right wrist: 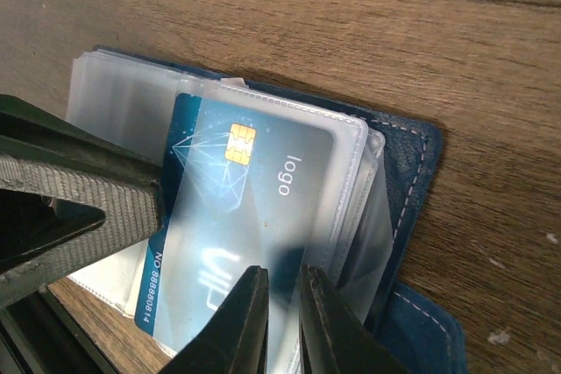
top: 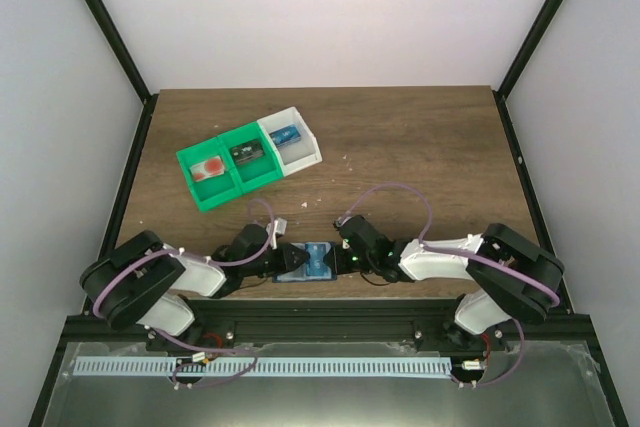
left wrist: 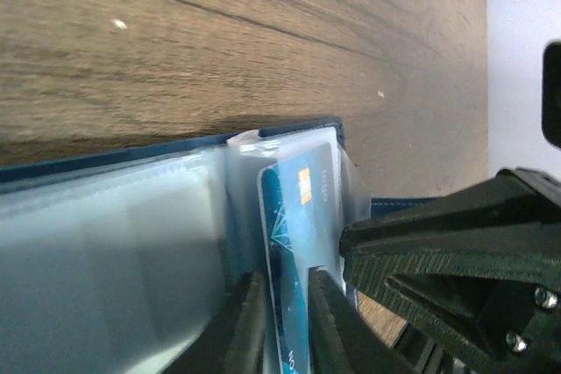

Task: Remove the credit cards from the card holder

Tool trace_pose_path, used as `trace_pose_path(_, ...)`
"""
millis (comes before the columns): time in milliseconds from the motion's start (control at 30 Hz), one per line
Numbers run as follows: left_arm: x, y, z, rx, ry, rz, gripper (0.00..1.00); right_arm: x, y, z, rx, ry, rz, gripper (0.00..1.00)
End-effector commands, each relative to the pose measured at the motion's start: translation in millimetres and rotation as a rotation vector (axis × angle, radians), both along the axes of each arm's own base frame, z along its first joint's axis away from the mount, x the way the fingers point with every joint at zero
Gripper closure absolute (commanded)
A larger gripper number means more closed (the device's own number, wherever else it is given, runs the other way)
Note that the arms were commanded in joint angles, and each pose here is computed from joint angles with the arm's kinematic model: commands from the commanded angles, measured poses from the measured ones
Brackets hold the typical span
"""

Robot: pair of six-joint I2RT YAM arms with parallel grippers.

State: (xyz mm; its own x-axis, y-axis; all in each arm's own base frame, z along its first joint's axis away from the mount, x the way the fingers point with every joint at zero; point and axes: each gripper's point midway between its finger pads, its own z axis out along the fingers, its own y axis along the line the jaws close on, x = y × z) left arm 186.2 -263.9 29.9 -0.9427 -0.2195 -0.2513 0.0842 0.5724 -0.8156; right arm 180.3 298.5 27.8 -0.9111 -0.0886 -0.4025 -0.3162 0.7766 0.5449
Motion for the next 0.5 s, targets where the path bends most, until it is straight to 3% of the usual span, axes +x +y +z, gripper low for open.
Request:
trace_pose_path(0,-2,-4,5,-0.033,-0.015,-0.014,0.88,-5,-12,-19,-0.067,0.048,-0.014,0.87)
trace_pose_path(100,-1,-1,5,-0.028,-0.019,-0.002,1.0,-5,-13,-20,-0.07,0.049,-0.016,0.87)
trace_pose_path(467,-1,12,3,0.019,-0.036,0.037,1.0,-6,-15,-25,-0.08,0.062,-0.017,0.88)
